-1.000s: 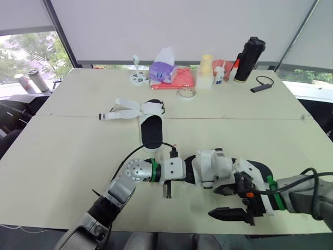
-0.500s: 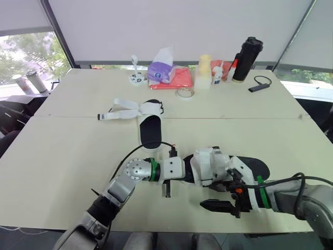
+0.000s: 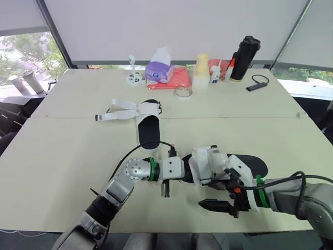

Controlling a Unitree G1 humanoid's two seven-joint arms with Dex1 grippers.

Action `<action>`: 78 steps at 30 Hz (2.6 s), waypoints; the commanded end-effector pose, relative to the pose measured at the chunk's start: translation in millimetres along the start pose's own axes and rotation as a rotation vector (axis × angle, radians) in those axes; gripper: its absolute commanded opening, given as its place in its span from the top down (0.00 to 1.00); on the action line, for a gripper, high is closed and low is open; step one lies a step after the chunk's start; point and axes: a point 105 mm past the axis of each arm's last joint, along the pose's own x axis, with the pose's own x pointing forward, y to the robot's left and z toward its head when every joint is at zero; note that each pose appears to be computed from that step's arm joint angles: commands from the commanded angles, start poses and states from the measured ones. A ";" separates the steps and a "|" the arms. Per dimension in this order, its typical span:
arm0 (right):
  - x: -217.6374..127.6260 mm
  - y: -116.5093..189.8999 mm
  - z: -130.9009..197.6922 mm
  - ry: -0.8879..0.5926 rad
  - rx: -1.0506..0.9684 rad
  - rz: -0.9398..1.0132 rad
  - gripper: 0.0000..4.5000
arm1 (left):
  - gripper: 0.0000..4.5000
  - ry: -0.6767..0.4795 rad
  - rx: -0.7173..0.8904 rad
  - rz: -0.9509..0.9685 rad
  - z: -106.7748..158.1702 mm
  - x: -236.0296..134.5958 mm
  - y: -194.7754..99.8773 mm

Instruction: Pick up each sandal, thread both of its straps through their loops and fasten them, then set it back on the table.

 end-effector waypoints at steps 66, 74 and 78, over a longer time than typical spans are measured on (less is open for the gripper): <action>10.1 12.1 9.1 -0.058 -0.014 0.085 0.01 | 1.00 0.109 -0.084 -0.067 -34.5 5.5 -20.9; 11.1 4.1 6.5 -0.088 0.079 0.062 0.01 | 1.00 0.108 -0.082 -0.069 -34.4 5.6 -21.8; 12.0 1.9 5.8 -0.097 0.113 0.053 0.06 | 1.00 0.107 -0.082 -0.069 -34.4 5.9 -22.1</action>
